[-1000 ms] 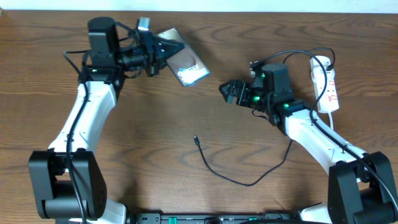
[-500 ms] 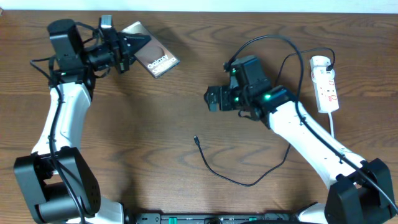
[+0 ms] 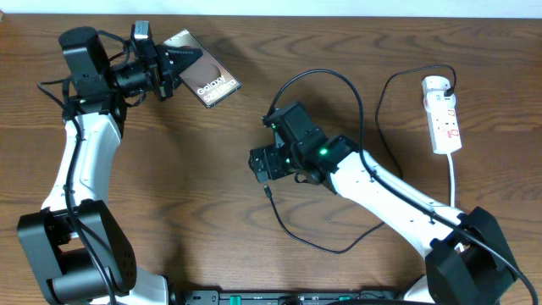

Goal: Plug charger to phone and switch on socket
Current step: 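Lower the right gripper over the USB-C plug and grasp it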

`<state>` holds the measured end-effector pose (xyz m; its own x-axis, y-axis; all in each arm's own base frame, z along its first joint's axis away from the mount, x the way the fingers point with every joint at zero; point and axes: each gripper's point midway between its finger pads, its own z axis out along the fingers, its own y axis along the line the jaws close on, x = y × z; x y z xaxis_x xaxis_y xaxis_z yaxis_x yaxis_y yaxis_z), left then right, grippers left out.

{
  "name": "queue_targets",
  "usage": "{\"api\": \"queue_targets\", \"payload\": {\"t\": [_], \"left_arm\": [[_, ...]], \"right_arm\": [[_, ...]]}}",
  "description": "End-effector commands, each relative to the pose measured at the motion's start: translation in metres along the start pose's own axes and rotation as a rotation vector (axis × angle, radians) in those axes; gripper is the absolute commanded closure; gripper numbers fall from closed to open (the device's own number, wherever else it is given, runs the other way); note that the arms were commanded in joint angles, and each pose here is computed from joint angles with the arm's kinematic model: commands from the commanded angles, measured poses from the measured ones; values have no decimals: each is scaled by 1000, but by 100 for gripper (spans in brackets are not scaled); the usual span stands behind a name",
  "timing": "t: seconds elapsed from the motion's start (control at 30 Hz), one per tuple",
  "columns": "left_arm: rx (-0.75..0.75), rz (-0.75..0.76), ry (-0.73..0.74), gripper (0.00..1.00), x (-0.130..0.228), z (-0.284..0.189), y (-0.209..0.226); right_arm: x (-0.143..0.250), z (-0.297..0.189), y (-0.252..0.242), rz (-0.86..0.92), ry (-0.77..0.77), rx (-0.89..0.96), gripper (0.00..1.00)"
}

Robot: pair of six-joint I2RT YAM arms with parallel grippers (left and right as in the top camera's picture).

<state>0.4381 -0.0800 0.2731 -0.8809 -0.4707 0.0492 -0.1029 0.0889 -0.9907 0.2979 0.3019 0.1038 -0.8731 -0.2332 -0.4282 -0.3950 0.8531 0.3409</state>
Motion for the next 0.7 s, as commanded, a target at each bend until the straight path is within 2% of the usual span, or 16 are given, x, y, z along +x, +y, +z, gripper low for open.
{"api": "queue_targets", "payload": {"t": [0.0, 0.33, 0.5, 0.67], "left_arm": [[21, 45, 27, 93, 5, -2, -11], [19, 62, 21, 93, 4, -2, -11], [19, 62, 20, 93, 4, -2, -11], [19, 61, 20, 93, 4, -2, -11]], "right_arm": [[8, 4, 6, -14, 12, 6, 19], [59, 37, 13, -52, 150, 50, 35], [68, 43, 11, -29, 192, 57, 50], [77, 54, -2, 37, 238, 101, 61]]}}
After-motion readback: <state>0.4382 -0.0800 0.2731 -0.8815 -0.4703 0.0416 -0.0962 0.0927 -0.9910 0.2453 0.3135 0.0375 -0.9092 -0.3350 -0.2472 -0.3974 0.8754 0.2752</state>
